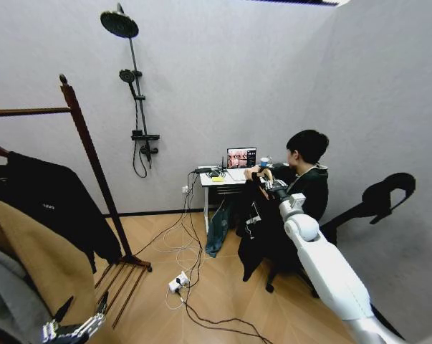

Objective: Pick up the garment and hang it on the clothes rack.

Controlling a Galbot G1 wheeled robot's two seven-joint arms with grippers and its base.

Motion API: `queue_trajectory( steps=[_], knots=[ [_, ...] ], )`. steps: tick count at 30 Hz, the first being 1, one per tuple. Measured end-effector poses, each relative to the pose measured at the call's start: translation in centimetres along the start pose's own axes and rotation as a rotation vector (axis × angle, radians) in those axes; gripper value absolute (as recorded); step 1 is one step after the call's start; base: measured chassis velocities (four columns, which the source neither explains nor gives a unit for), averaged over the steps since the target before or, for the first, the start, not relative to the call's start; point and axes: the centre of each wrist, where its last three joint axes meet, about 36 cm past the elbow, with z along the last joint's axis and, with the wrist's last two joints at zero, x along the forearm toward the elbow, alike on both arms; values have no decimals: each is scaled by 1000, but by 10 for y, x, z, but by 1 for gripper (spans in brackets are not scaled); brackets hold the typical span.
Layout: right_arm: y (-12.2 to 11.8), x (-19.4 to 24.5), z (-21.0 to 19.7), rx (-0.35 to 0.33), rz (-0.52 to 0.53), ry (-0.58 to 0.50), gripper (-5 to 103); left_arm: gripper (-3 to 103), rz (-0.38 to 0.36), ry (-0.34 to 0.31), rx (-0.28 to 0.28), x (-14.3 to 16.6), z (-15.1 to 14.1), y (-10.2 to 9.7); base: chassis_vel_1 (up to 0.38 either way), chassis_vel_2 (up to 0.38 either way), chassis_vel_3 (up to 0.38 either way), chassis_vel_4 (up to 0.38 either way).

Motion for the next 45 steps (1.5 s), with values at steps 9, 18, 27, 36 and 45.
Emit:
queue_trajectory(
  steps=[9,18,27,36,45],
  knots=[
    [7,14,-9,-127,-25,-23,10,100,0,0,0,0,0,0,0,0,0,0],
    [28,59,-39,-327,-168,-60,10,100,0,0,0,0,0,0,0,0,0,0],
    [41,107,-59,-397,-248,-39,10,100,0,0,0,0,0,0,0,0,0,0],
    [48,133,-59,-395,-239,3,10,100,0,0,0,0,0,0,0,0,0,0],
    [55,136,-38,-340,-195,61,10,100,0,0,0,0,0,0,0,0,0,0]
  ],
)
